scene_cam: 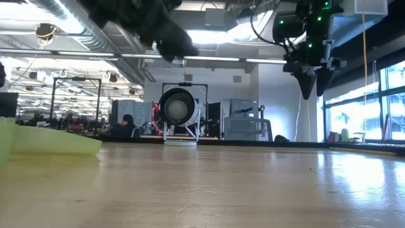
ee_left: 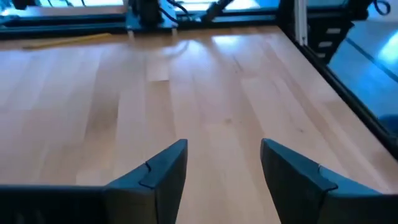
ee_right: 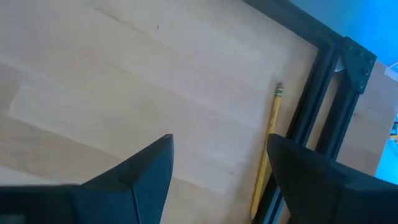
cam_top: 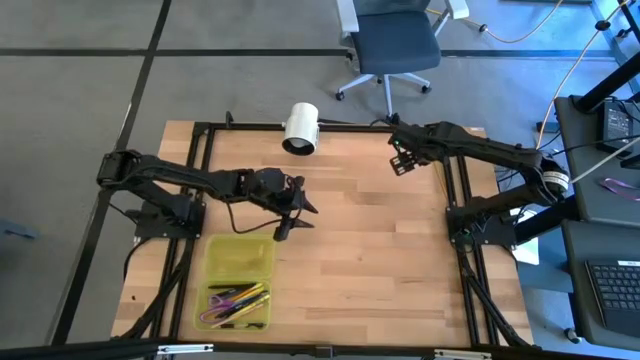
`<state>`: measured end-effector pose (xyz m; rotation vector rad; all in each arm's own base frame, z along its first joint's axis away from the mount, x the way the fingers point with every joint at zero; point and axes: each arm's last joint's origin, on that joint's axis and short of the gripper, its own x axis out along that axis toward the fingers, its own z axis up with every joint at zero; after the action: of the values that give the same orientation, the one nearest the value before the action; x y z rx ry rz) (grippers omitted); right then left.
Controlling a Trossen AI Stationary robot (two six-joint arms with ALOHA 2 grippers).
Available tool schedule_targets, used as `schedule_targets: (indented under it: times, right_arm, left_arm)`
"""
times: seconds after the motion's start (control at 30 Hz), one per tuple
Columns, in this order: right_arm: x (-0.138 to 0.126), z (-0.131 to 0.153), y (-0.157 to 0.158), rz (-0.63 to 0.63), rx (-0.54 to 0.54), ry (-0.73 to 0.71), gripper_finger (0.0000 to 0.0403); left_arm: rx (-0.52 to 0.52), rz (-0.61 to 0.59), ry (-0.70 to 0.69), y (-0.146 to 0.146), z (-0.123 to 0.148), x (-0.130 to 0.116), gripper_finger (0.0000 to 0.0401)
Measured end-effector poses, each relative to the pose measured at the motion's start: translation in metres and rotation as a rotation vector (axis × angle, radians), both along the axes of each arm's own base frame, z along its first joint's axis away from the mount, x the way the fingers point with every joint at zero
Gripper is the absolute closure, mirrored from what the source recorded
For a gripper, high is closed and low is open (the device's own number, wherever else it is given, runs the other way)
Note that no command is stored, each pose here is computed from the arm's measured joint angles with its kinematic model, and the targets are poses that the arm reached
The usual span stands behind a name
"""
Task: Pick & place school supplies into a supply box
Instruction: Put the yellow pencil into the yellow supply box
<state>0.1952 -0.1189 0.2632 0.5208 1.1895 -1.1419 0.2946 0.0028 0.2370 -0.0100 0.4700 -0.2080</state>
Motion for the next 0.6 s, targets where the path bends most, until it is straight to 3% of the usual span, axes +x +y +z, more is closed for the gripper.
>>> schedule_targets:
  times: [0.2,0.6]
  right_arm:
    - [-0.002,-0.006,-0.011,-0.042,0.014,0.024,0.0143]
    - [0.008,-0.025,-0.026,-0.111,0.110,-0.014,0.0143]
  left_arm:
    - [-0.021,-0.010,-0.131,0.004,-0.019,-0.008,0.0209]
    - [0.018,-0.033,-0.132,0.001,-0.028,-0.012,0.0205]
